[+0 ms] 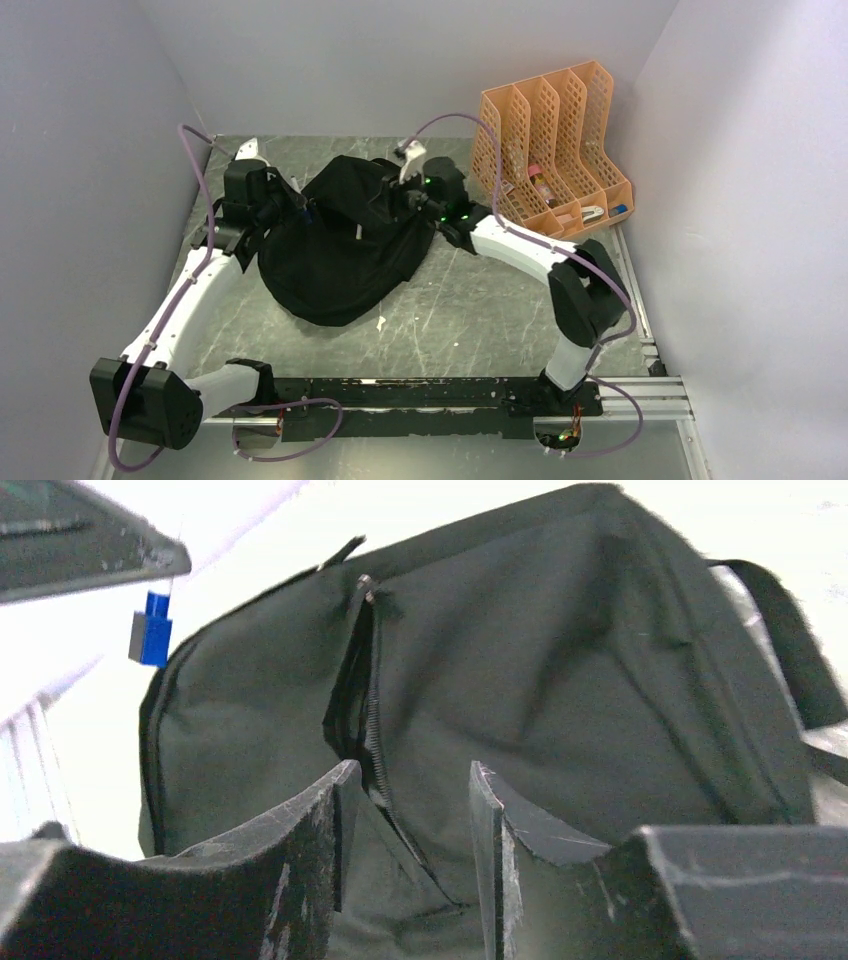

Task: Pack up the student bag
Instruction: Place the stationery in the student bag.

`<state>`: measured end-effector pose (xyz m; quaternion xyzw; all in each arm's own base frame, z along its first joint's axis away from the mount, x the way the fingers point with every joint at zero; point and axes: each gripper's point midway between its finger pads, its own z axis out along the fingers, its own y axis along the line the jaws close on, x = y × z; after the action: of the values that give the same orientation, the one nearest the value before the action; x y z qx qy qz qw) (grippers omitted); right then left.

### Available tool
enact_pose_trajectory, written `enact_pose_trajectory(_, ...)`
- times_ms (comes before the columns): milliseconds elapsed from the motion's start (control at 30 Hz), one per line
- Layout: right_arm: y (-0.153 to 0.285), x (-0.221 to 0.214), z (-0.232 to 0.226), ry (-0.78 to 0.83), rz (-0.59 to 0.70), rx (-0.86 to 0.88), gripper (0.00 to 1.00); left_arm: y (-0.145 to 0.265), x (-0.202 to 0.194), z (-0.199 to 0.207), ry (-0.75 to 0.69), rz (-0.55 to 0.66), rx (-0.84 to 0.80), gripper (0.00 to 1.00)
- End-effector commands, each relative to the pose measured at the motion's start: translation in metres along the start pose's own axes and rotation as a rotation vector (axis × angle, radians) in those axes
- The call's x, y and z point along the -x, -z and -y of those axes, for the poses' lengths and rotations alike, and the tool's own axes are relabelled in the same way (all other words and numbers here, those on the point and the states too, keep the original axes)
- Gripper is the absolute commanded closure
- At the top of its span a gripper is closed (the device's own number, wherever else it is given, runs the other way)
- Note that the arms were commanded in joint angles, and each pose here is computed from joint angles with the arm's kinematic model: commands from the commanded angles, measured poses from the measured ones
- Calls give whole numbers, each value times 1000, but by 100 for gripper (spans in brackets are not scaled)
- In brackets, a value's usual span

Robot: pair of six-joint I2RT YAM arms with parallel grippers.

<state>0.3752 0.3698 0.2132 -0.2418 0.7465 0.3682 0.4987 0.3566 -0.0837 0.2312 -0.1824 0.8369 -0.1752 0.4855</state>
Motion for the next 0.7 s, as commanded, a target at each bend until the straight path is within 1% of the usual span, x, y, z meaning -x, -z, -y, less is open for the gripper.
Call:
enact_pose_trajectory(0, -21, -21, -15, 206, -74, 43, 52, 3, -13, -17, -3, -34, 56, 95)
enact_pose_trajectory(167, -42, -29, -20, 341, -115, 38, 50, 1, -20, -14, 16, -55, 28, 95)
enact_pose_trajectory(333, -57, -44, -28, 439, -167, 30, 49, 3, -20, -14, 13, -51, 27, 95)
enact_pose_trajectory(500, -65, -55, -24, 528, -197, -51, 49, 4, -23, -14, 13, -59, 15, 95)
enact_pose_trajectory(567, -67, -58, -26, 564, -205, -62, 48, 4, -25, -14, 16, -64, 11, 95)
enact_pose_trajectory(667, -68, -62, -21, 622, -218, -126, 46, 5, -28, -15, 17, -70, 8, 95)
